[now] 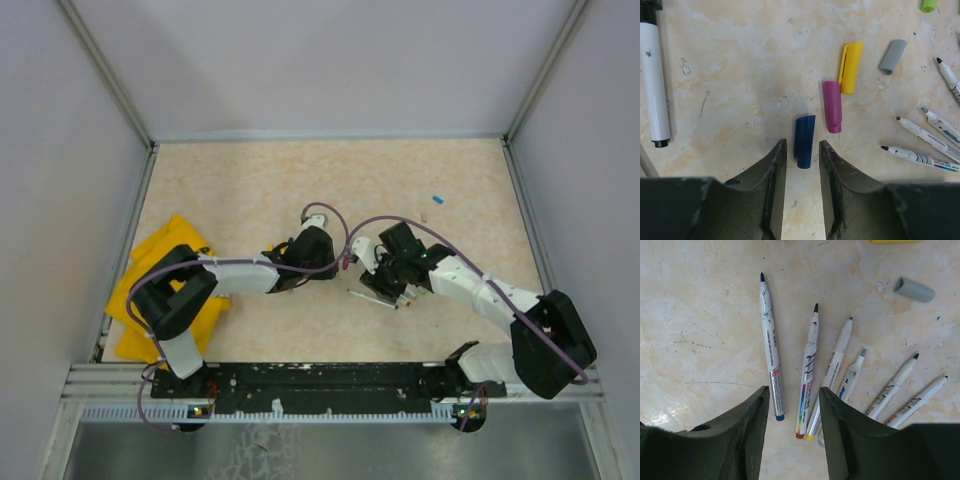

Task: Open the pen caps
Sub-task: Place the pen cap at the center of the board, then pick up the pen from the center of the board.

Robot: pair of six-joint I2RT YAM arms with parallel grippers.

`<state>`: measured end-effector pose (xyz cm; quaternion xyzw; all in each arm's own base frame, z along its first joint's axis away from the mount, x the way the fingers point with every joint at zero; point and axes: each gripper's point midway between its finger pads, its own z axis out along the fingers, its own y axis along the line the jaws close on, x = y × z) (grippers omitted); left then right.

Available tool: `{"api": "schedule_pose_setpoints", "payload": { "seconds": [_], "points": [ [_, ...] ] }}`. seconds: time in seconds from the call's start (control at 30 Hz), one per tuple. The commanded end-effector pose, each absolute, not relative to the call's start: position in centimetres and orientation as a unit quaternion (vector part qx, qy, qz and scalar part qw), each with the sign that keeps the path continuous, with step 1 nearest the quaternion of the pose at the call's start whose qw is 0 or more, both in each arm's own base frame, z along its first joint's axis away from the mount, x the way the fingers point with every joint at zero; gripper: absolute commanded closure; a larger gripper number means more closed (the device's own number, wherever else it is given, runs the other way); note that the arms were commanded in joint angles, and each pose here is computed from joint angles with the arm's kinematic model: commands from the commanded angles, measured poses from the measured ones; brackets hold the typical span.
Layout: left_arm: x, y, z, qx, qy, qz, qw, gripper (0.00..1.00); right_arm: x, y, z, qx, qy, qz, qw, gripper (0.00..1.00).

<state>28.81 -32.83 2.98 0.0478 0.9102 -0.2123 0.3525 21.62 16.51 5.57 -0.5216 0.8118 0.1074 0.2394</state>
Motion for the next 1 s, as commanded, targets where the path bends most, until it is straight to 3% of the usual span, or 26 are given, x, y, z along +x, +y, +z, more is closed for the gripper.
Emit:
{"api": "schedule_pose_setpoints", "payload": {
  "seconds": [0.0,0.3,0.63,0.83,0.97],
  "points": [
    [28.8,-32.6,2.7,0.048,0.914,-0.198,0.351,0.62,23.3,17.4,8.2,-0.517,0.798,0.110,0.288,0.55],
    [28.6,-34.4,6.6,0.117,0.888,-0.244,0.373,0.56,23.3,17.4,8.2,-0.517,0.798,0.112,0.288,0.55],
    [29.0,-31.3,11.5,0.162,0.857,-0.226,0.434,0.34,23.1,17.6,8.5,-0.519,0.795,0.117,0.291,0.55],
    [30.7,-28.0,13.5,0.184,0.856,-0.160,0.456,0.18,23.1,17.6,8.4,-0.521,0.795,0.116,0.290,0.55],
    [32.5,-25.7,12.4,0.189,0.871,-0.107,0.440,0.15,23.1,17.6,8.4,-0.521,0.794,0.117,0.289,0.55]
  ]
}}
